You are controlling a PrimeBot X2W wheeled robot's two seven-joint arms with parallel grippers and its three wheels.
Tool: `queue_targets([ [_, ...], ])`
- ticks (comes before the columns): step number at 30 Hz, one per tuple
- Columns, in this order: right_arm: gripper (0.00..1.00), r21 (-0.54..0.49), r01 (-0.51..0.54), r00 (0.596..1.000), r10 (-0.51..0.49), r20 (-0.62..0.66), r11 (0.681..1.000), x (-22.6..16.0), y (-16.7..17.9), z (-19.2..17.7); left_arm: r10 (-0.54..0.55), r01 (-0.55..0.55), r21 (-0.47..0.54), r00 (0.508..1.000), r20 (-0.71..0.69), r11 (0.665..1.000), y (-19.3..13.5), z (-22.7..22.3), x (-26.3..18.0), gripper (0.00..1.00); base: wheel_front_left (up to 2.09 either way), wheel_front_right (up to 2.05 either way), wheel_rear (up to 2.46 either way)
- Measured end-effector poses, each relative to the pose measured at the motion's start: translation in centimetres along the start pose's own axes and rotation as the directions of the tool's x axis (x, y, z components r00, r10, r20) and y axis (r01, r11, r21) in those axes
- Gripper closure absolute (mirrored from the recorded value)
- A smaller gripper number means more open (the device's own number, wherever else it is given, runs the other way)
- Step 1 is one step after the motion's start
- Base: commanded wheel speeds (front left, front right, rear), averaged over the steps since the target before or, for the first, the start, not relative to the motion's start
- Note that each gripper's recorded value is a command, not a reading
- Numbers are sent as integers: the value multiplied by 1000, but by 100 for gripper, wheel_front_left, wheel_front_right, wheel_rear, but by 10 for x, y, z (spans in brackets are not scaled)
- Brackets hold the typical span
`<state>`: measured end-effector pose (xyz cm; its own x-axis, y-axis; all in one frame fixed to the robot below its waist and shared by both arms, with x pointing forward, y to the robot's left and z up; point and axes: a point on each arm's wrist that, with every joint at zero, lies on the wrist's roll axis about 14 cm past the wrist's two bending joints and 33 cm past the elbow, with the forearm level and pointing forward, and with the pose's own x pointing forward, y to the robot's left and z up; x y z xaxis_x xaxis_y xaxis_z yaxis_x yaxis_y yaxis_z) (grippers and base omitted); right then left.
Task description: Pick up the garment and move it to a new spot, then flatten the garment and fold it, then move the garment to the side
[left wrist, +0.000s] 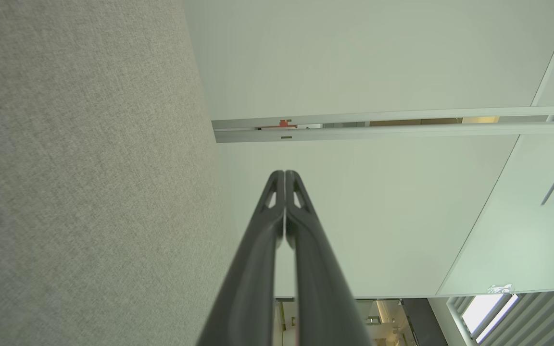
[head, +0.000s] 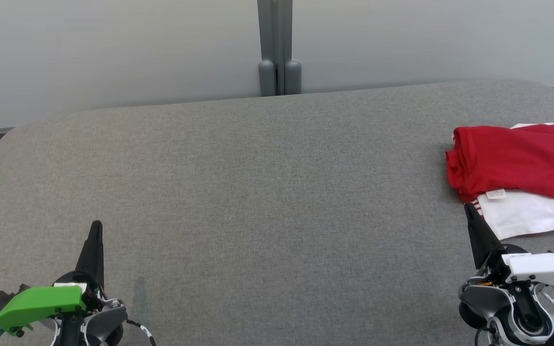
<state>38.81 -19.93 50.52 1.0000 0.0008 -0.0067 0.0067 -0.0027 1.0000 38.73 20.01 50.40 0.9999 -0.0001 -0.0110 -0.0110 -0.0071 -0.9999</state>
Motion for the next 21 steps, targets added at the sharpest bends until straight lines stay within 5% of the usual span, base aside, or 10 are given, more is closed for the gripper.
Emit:
queue_targets([
  [21, 100, 0, 0, 1000, 0, 0, 1000, 0, 0, 0, 0, 0, 1, 1000, 1, 1000, 0, 0, 0, 100, 0, 0, 0],
])
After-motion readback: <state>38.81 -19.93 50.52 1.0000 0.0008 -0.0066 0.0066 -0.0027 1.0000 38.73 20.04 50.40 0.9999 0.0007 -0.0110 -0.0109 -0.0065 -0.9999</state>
